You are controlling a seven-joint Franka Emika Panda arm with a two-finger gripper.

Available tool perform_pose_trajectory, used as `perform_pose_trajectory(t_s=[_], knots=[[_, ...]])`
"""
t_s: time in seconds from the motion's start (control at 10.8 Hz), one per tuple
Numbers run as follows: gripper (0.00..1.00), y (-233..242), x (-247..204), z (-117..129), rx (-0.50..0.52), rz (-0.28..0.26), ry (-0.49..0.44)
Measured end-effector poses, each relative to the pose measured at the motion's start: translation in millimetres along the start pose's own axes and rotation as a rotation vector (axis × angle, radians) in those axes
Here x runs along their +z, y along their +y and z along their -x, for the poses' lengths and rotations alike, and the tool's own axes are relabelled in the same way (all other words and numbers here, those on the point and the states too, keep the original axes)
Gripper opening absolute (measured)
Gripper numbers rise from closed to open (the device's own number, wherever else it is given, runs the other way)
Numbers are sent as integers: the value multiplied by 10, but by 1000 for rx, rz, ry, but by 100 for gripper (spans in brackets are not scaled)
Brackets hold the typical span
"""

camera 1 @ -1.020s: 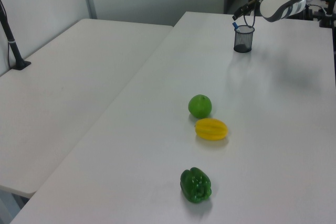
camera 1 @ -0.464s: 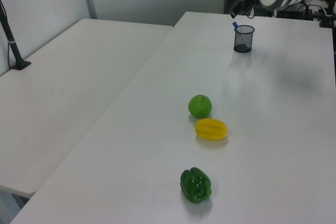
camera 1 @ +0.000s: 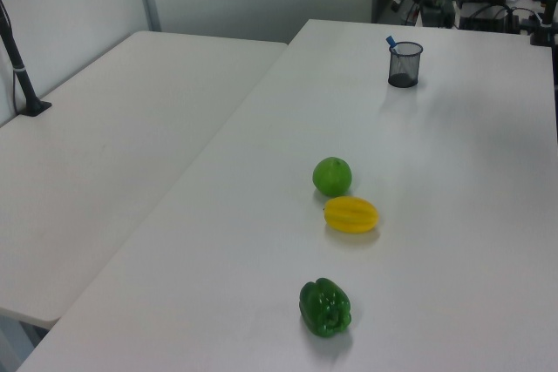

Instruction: Place marker

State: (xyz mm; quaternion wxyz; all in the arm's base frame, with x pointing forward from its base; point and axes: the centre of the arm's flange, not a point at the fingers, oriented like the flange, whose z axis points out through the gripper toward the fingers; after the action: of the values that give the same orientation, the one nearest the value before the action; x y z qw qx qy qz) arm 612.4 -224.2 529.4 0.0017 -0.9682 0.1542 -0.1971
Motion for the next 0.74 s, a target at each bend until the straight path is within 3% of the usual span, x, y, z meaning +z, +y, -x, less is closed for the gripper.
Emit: perform_pose_trajectory(t_s=[0.19, 0.46, 0.74], knots=[[100, -185, -379, -35, -20, -41, -102], [100, -639, -798, -34, 40, -83, -168], [100, -1138, -1102, 143, 97, -115, -238]])
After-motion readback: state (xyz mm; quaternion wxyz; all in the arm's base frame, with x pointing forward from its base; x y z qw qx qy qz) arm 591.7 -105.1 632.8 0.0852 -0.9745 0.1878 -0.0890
